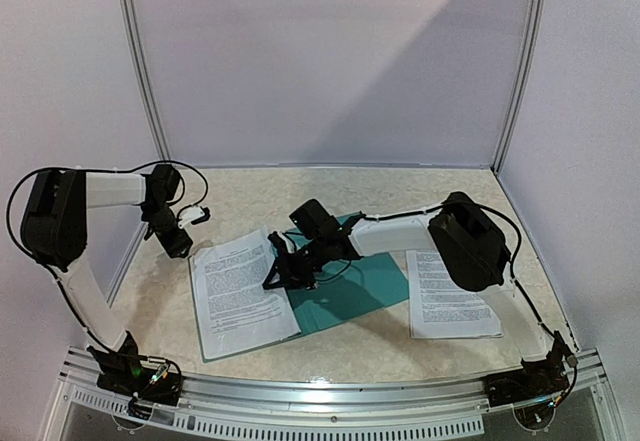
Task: Put the files into the folder
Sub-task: Insert the folder to form pockets on the folder.
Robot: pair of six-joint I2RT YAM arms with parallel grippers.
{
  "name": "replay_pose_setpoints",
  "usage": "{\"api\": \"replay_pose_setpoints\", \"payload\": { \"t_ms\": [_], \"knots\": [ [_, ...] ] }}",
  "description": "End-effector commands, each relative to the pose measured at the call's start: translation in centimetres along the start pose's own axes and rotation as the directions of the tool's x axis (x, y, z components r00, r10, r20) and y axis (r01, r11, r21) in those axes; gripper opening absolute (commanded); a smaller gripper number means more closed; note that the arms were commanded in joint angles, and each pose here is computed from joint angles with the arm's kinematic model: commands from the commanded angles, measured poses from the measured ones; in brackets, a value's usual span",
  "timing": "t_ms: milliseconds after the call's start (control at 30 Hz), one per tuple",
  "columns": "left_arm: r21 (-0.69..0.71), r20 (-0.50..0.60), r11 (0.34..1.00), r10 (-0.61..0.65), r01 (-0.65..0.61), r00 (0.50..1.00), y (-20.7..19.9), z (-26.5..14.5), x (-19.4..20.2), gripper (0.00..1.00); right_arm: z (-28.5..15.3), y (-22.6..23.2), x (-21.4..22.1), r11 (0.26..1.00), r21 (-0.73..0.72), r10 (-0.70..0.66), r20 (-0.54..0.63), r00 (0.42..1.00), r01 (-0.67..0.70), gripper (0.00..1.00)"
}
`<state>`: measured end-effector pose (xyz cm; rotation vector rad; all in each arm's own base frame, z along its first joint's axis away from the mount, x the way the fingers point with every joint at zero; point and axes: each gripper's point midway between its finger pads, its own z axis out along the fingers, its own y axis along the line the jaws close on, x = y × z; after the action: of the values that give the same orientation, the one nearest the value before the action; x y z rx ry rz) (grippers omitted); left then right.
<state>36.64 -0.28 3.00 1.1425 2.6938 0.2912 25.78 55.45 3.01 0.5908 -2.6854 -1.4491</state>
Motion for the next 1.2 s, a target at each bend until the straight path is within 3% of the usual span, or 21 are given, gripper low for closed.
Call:
{"api": "replay_pose_setpoints", "payload": {
  "t_ms": [0, 67, 167, 433, 633, 800, 1167],
  "knots": [
    [0.079, 0.064, 0.992, -0.103, 0.098, 0.993, 0.3, -2.5, -1.6, 0.68, -1.8, 2.8, -1.0, 0.998, 0.02, -0.055, 0.036, 0.998, 0.055, 0.22],
    [0.127, 0.073, 0.983, -0.139, 0.129, 0.988, -0.1, -2.3, -2.3, 0.65, -2.2, 2.5, -1.2, 0.996, 0.064, -0.057, 0.042, 0.998, 0.054, 0.37],
    [0.185, 0.047, 0.969, -0.173, 0.162, 0.984, -0.6, -1.3, -2.8, 0.57, -3.3, 2.3, -1.7, 0.988, 0.133, -0.084, 0.068, 0.994, 0.074, 0.49],
    [0.321, 0.095, 0.932, -0.211, 0.17, 0.973, -2.5, -0.8, -5.0, 0.57, -8.0, 2.5, -2.1, 0.912, 0.356, -0.252, 0.095, 0.963, 0.204, 0.62],
    [0.355, 0.066, 0.921, -0.197, 0.162, 0.978, -3.4, 0.0, -5.4, 0.55, -9.7, 1.7, 0.7, 0.818, 0.462, -0.381, -0.011, 0.924, 0.343, 0.62],
    [0.386, 0.049, 0.91, -0.183, 0.15, 0.982, -4.6, 0.6, -5.1, 0.42, -11.8, -2.2, 1.6, 0.745, 0.611, -0.331, -0.012, 0.943, 0.269, 0.59],
    [0.384, 0.04, 0.915, -0.153, 0.126, 0.987, -5.1, 0.7, -4.7, 0.2, -8.4, -3.7, -1.8, 0.78, 0.607, -0.289, 0.134, 0.948, 0.152, 0.36]
  ]
}}
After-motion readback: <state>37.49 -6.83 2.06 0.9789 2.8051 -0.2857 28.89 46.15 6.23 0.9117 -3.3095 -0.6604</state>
